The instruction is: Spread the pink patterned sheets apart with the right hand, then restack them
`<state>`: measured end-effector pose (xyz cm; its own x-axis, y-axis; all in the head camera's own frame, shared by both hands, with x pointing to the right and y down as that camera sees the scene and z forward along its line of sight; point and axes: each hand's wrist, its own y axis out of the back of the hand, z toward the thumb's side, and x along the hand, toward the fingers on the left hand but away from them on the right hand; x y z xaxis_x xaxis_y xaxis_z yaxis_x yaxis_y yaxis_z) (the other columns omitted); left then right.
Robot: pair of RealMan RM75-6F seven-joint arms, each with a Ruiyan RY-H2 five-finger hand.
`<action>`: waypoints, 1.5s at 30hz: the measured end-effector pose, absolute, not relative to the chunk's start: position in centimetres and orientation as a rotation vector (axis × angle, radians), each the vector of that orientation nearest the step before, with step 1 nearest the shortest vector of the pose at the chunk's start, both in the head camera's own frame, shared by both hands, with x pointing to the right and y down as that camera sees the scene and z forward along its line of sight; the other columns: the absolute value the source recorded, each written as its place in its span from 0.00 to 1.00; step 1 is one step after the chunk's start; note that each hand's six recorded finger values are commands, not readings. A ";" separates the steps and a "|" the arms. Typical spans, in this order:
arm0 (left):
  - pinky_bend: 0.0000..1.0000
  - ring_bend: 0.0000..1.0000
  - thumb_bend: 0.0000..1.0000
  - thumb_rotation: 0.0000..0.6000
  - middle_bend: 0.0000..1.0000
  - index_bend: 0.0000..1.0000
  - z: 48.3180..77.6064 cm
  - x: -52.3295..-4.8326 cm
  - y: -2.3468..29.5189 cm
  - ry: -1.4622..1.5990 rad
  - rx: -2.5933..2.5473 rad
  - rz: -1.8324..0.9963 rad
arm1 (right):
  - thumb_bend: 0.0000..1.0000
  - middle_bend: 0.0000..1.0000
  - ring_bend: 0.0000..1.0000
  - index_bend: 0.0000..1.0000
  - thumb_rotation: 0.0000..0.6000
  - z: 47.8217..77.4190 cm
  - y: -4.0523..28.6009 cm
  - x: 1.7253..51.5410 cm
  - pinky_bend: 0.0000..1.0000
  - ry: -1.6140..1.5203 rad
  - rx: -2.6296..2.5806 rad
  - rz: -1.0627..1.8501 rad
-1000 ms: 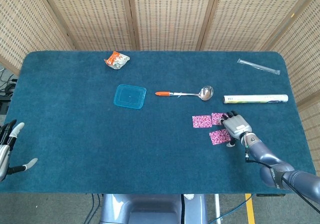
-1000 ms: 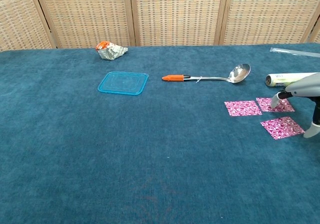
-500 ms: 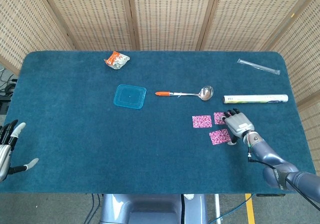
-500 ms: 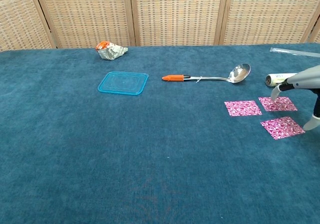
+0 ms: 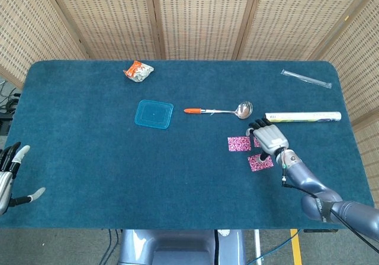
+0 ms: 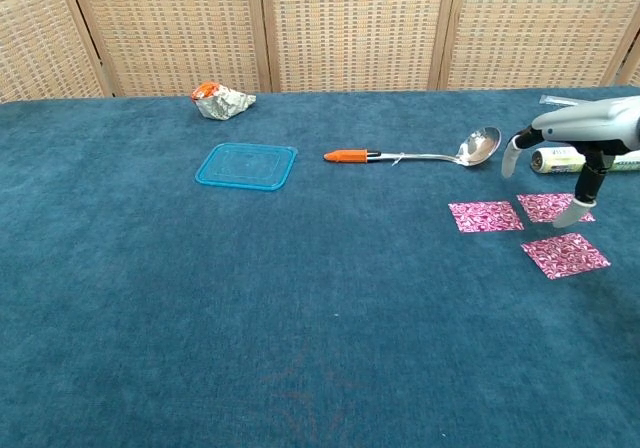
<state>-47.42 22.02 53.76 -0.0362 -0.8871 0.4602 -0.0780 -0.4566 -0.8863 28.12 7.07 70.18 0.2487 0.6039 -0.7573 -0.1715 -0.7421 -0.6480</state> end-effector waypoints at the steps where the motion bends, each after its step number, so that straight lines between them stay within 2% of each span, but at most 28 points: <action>1: 0.00 0.00 0.00 0.78 0.00 0.07 53.7 -47.5 22.0 1.037 -1.581 -1.564 | 0.05 0.14 0.00 0.27 1.00 70.3 7.0 28.0 0.00 -0.399 -1.887 1.557; 18: 0.00 0.00 0.00 0.78 0.00 0.07 53.3 -48.1 22.2 1.047 -1.572 -1.571 | 0.08 0.13 0.00 0.30 1.00 73.1 6.3 26.2 0.00 -0.420 -1.871 1.593; 36: 0.00 0.00 0.00 0.78 0.00 0.07 53.0 -48.5 22.5 1.052 -1.562 -1.580 | 0.10 0.13 0.00 0.30 1.00 74.4 6.1 25.4 0.00 -0.437 -1.841 1.585; 45: 0.00 0.00 0.00 0.79 0.00 0.07 53.0 -48.4 22.5 1.051 -1.565 -1.579 | 0.10 0.25 0.00 0.30 1.00 73.9 6.7 25.3 0.00 -0.437 -1.818 1.551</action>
